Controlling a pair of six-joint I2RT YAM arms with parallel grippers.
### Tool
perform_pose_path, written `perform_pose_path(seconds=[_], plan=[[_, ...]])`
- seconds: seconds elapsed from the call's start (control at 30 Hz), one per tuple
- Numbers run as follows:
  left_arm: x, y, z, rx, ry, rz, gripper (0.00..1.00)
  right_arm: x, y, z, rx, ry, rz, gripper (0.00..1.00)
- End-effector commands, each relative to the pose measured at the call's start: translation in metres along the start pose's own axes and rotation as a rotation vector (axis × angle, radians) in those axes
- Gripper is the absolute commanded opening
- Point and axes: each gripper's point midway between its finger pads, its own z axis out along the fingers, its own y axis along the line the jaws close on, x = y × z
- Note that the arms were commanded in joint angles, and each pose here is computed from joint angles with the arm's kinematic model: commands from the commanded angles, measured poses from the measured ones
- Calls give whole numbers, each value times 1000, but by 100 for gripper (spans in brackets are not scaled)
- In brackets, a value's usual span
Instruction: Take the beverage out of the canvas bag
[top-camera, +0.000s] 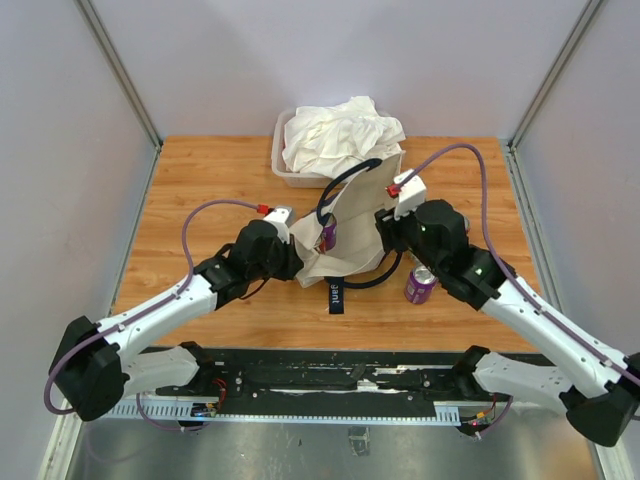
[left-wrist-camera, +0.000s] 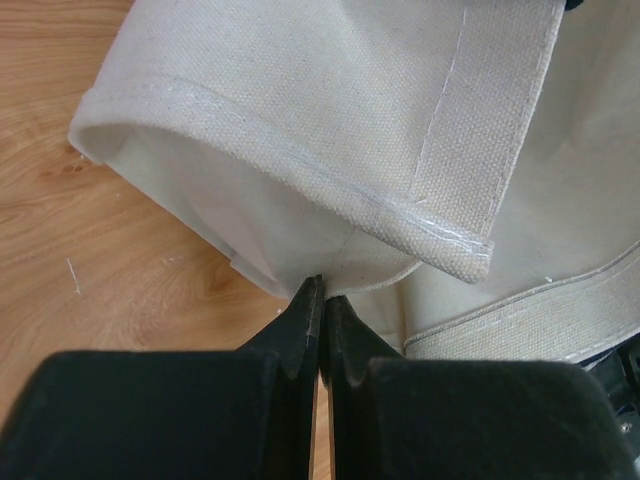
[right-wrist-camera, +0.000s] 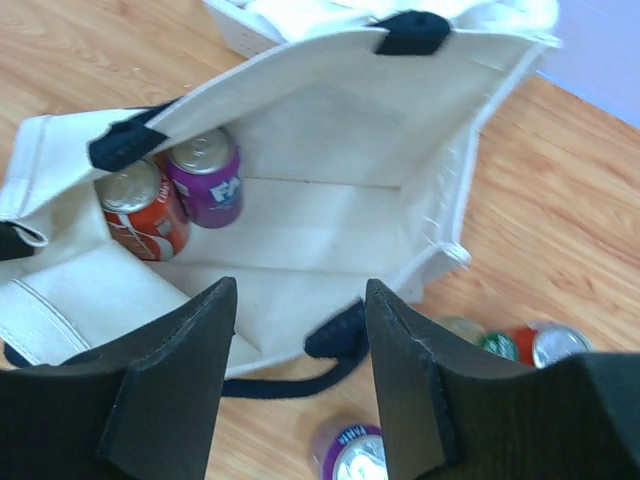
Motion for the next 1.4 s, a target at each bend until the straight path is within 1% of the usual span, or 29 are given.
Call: perform_pose_path(seconds=[0.0,0.1,0.27,0.37,0.5,0.6,0.7,0.97,1.2,1.37], plan=[[2,5,1,-26,-17,-5,5,-16,39,22,-170,-36,-62,56],[2,5,0,-23,-22,-17,4,-3,50,44,-185,7,-41,63],[1,7,-4,-30,-43,-26,3,23,60,80,-201,65,21,82],[3,9,-5,-35,-35,-27,3,38,61,102,-192,92,54,90],[9,10,-6,-36,-22,-30,3,49,57,127,-180,104,148,93],[14,13,-7,-43,-12,-31,2,49,59,140,-184,93,211,95],[19,15,-5,-46,3,-31,2,49,67,151,-203,96,240,97],[26,16,-3,-50,22,-30,2,42,87,172,-278,104,274,97],[27,17,-1,-52,27,-21,1,43,94,185,-275,101,276,98],[29,18,0,-53,35,-19,1,50,99,198,-265,121,271,98]])
